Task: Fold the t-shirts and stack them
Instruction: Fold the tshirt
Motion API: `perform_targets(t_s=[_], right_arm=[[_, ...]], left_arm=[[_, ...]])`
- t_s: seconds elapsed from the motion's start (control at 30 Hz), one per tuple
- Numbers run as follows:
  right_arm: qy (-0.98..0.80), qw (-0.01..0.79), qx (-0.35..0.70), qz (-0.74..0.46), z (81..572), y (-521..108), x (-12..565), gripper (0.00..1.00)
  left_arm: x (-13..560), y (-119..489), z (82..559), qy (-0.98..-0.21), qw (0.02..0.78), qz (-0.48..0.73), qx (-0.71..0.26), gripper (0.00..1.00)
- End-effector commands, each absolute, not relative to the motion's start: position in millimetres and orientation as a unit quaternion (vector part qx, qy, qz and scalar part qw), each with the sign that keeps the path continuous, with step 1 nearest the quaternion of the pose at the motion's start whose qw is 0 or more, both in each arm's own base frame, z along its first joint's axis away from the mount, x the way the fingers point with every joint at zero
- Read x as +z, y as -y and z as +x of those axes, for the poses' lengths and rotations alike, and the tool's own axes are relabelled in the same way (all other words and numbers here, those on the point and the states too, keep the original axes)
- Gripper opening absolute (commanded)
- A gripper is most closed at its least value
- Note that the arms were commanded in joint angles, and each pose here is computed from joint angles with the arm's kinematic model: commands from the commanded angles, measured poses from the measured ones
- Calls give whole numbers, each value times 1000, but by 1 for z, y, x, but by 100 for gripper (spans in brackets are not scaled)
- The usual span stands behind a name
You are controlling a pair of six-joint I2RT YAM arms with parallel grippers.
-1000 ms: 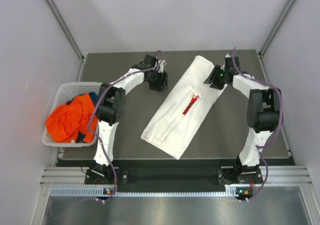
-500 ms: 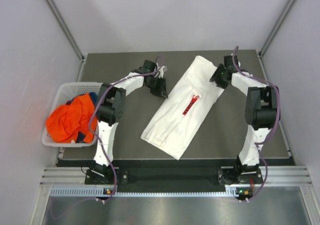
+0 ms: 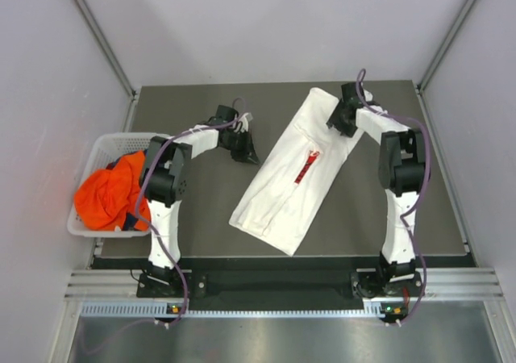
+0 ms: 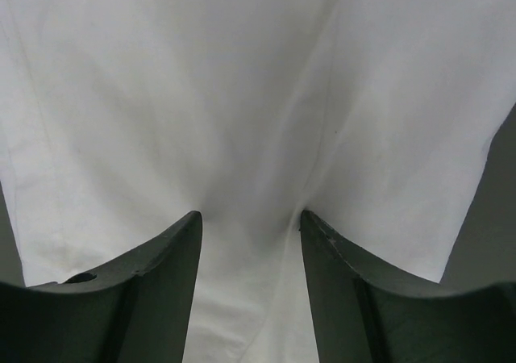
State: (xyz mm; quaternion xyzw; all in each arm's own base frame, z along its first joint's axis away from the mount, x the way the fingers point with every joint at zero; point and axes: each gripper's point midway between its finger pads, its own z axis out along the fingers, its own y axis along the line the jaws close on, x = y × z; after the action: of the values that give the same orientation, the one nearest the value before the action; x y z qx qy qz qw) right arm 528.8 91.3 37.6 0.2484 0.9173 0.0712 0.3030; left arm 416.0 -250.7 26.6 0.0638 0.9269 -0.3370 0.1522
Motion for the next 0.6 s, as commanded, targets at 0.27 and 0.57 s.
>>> perform_targets(t_s=[0.27, 0.57], right_arm=[[-929, 307, 150, 141, 575, -155, 17, 52], [-919, 343, 173, 94, 583, -162, 64, 55]], left_arm=[[16, 195, 393, -951, 141, -63, -269, 0], [35, 177, 331, -955, 113, -54, -269, 29]])
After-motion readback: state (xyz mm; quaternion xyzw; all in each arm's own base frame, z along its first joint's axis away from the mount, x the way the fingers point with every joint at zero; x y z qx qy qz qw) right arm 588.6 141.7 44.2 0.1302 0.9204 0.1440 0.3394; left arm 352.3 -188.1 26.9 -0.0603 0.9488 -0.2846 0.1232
